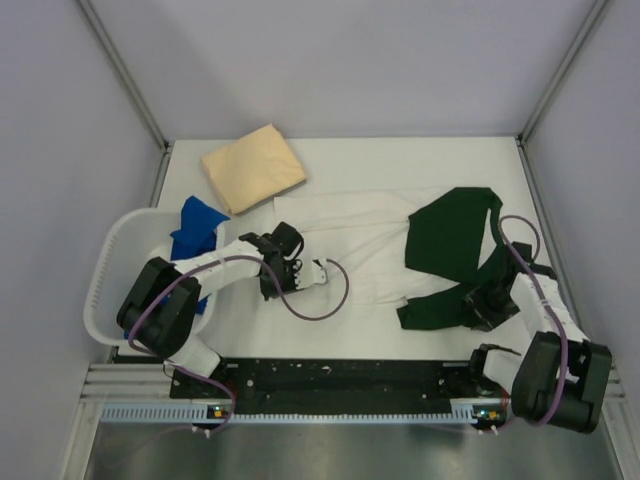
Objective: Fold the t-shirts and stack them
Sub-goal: Grap the side of the flattened tshirt closest away from the robot with both arms, then fold the other side of the tshirt into a rectangle
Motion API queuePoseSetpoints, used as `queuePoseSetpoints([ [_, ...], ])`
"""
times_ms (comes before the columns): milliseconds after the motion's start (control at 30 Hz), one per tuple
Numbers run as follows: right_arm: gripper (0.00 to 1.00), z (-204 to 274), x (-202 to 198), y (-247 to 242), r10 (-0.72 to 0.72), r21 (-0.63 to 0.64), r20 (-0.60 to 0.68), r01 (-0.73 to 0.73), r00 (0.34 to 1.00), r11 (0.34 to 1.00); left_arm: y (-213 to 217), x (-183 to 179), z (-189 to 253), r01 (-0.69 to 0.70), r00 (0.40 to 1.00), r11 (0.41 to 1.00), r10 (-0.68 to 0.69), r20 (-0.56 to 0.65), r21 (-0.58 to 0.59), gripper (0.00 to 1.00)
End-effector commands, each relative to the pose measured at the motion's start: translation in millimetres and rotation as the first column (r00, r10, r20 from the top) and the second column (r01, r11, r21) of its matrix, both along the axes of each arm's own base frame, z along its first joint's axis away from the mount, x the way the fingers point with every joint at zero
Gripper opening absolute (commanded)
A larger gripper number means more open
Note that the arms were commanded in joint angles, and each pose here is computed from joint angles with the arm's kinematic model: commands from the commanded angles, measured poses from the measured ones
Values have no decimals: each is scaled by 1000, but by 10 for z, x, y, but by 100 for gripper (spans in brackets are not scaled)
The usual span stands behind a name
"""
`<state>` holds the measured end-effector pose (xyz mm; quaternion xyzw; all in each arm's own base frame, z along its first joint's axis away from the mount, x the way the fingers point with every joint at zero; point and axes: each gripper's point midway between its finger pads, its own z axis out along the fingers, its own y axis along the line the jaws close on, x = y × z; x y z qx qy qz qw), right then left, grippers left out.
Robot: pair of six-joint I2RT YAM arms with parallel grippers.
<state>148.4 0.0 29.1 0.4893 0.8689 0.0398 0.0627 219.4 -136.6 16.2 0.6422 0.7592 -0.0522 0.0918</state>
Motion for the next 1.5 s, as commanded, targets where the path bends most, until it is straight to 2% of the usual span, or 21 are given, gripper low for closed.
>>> queuePoseSetpoints([
  [0,36,-140,145,-6,7,13,24,-7,1000,1000,-37,155,100,-52,996,998,53,70,-18,0],
  [67,17,-135,185,-56,14,-6,32,-14,999,1000,-33,207,167,-75,993,997,76,90,-14,0],
  [100,0,-114,223,-64,16,-9,47,-16,999,1000,-30,239,203,-88,991,996,89,102,-13,0],
  [133,0,-83,255,-84,19,-18,60,-17,998,1000,-33,277,238,-103,988,995,103,116,-13,0],
  [400,0,449,643,-125,180,-64,234,-170,955,983,-28,596,533,-222,962,974,227,150,-52,0],
  [600,0,827,1068,-209,311,-115,302,-290,901,950,-121,823,683,-242,957,967,251,148,-78,0],
  [800,0,835,1613,-255,356,-67,308,-353,882,933,0,1168,537,-317,938,948,317,139,-25,0],
  [1000,0,698,2076,-259,344,-6,315,-361,884,933,-42,1395,451,-342,930,939,343,133,-33,0],
  [1167,22,655,2385,-314,367,-34,312,-376,877,926,-51,1565,348,-366,921,930,367,131,-27,0],
  [1233,30,685,2402,-361,374,-56,300,-375,877,925,-44,1583,299,-372,920,928,371,126,-17,0],
  [1333,34,735,2221,-474,394,-136,231,-372,889,918,-50,1549,254,-370,924,929,368,104,-9,0],
  [1400,34,783,2043,-519,401,-197,189,-365,896,910,-56,1509,234,-369,926,929,368,85,-12,0],
  [1467,32,795,1865,-455,403,-207,186,-365,896,908,-59,1489,233,-371,925,929,371,77,-18,0],
])
